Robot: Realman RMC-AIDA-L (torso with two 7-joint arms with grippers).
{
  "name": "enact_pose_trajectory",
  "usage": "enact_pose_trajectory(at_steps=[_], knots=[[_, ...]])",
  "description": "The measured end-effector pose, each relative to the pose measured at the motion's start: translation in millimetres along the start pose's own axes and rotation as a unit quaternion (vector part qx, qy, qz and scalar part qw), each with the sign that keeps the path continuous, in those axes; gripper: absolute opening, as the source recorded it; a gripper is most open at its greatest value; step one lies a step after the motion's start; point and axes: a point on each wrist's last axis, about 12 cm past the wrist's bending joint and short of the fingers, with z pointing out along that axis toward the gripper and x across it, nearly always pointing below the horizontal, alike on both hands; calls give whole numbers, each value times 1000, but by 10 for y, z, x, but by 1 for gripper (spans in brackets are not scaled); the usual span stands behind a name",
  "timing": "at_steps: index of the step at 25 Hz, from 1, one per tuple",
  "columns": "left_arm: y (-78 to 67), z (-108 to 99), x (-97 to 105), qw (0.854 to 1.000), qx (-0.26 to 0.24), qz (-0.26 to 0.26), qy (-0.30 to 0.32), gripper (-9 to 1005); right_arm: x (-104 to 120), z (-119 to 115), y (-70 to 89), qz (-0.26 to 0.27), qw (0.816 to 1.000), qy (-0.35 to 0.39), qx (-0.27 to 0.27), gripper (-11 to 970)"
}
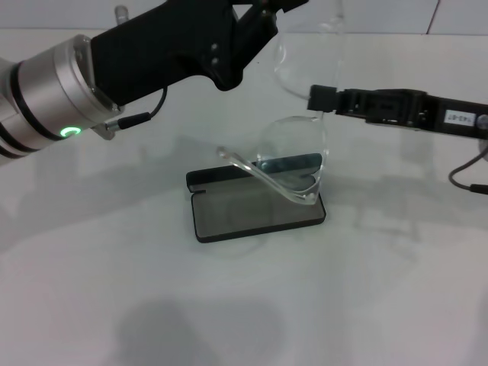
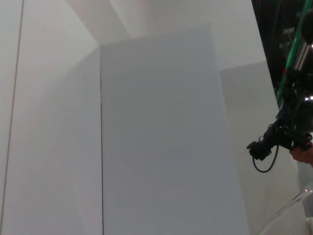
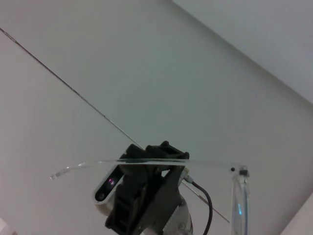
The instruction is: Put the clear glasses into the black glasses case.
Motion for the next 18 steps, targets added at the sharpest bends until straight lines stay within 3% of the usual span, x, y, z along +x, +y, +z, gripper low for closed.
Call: enact_pose_trajectory(at_steps=[13, 18], knots=[[26, -55, -47, 999, -20, 19, -20, 37, 49, 61, -24, 10, 1000, 19, 2, 56], [-4, 39, -24, 1000, 3, 16, -16, 38, 57, 120, -57, 14, 999, 31, 11, 56]])
